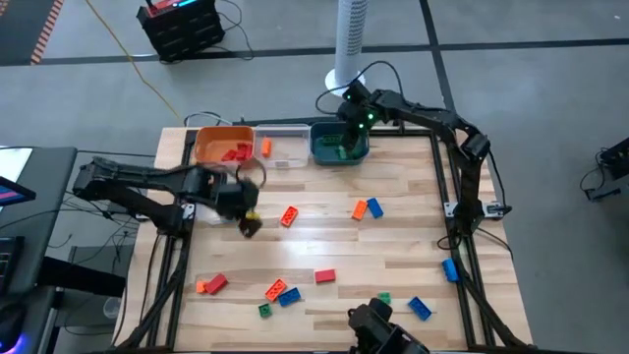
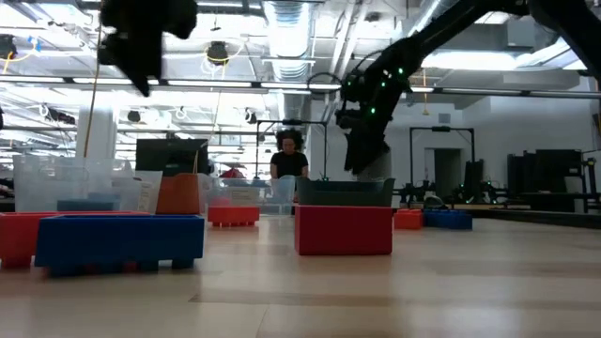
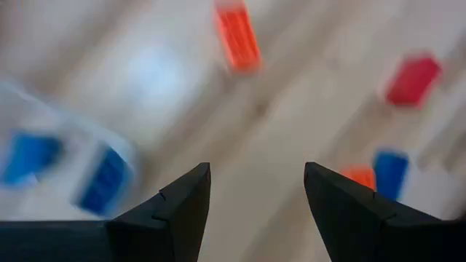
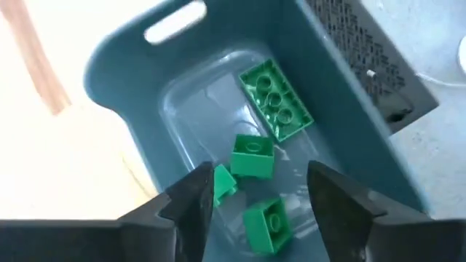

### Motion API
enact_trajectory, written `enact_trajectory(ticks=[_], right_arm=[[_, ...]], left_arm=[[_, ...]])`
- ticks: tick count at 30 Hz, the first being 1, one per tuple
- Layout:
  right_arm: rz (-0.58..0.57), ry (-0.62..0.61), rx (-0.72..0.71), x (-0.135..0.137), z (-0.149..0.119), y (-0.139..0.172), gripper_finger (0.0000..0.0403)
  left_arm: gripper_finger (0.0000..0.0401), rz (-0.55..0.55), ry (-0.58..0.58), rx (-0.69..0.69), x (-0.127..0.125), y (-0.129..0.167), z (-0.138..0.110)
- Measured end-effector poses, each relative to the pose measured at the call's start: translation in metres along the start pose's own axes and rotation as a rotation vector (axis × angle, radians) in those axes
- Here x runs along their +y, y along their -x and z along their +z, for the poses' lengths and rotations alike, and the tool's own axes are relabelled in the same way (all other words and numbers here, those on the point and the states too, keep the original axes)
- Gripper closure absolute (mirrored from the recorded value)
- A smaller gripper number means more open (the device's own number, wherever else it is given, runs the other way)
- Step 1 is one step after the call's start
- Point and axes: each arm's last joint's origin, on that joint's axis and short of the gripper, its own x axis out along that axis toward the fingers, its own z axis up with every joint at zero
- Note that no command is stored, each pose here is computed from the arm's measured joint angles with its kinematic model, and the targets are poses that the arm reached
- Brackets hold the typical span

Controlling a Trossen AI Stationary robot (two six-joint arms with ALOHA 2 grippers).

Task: Sort blocks
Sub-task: Put the red block into the orange bin

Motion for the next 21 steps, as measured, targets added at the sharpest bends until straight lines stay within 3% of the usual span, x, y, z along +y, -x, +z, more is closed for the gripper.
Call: enact_trajectory(ticks=[5,10,16,21], right_arm=[[0.001,0.062,-0.049,0.011,0.02,0.039,0.0175],[-0.003,0.165,-0.184,0.035,0.032,0.087,0.0177],[-0.019,0.241,-0.367,0.056,0.033,0.143,0.0177],[-0.025,0.266,-0.456,0.065,0.03,0.171,0.0178]], left_arm=[[0.0186,-0.014,-0.004,0.178,-0.032,-0.021,-0.038],[0.0186,0.036,0.082,0.353,-0.054,-0.042,-0.066],[0.0186,0.162,0.224,0.549,-0.065,-0.066,-0.085],[0.0181,0.215,0.221,0.65,-0.068,-0.075,-0.095]])
